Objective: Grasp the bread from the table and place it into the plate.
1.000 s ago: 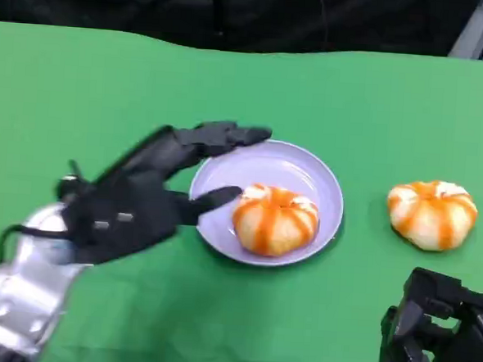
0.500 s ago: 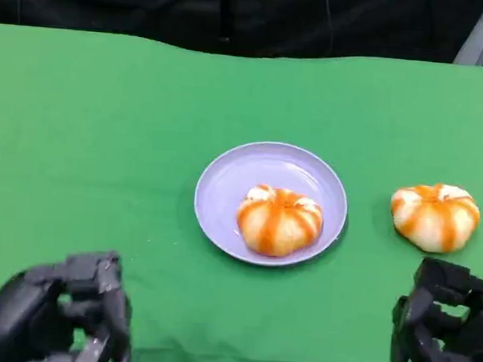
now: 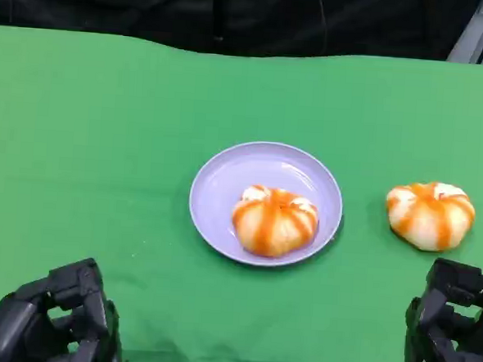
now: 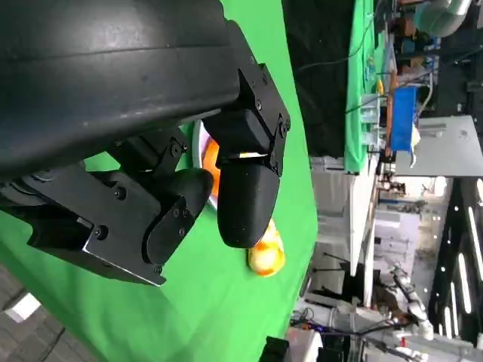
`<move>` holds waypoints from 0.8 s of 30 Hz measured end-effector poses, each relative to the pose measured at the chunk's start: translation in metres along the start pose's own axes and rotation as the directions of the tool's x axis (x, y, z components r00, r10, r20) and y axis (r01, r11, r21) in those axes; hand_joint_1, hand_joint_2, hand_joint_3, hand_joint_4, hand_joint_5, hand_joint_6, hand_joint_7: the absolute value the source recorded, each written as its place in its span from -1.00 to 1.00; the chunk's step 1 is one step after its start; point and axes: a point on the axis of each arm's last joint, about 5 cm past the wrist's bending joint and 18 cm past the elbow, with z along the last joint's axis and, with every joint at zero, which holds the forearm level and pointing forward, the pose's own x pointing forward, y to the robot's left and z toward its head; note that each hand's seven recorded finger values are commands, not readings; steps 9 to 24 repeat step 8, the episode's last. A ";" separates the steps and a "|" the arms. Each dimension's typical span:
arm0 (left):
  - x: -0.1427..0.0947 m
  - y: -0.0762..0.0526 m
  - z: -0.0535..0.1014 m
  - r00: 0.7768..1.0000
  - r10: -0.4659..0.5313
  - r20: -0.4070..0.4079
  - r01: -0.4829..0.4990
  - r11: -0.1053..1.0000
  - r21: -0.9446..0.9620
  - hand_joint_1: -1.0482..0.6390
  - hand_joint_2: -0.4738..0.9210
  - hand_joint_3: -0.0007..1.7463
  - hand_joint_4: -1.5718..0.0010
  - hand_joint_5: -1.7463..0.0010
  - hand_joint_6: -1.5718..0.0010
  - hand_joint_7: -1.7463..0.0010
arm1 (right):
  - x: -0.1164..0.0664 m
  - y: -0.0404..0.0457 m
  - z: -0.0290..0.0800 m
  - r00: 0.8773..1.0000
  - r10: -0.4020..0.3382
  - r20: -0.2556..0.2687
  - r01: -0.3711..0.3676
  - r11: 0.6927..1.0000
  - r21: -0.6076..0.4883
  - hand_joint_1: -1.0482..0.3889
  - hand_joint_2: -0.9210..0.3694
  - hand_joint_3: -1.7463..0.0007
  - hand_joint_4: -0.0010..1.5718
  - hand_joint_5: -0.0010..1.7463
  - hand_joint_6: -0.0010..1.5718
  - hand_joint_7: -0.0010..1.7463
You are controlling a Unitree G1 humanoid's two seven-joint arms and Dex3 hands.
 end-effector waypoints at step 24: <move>0.000 -0.001 -0.001 1.000 -0.004 -0.005 0.004 1.000 0.005 0.28 0.49 0.49 -0.20 -1.00 0.00 -1.00 | -0.001 -0.0001 0.000 1.000 0.003 0.000 -0.003 1.000 0.000 0.34 -0.34 -0.37 0.19 0.91 0.12 0.65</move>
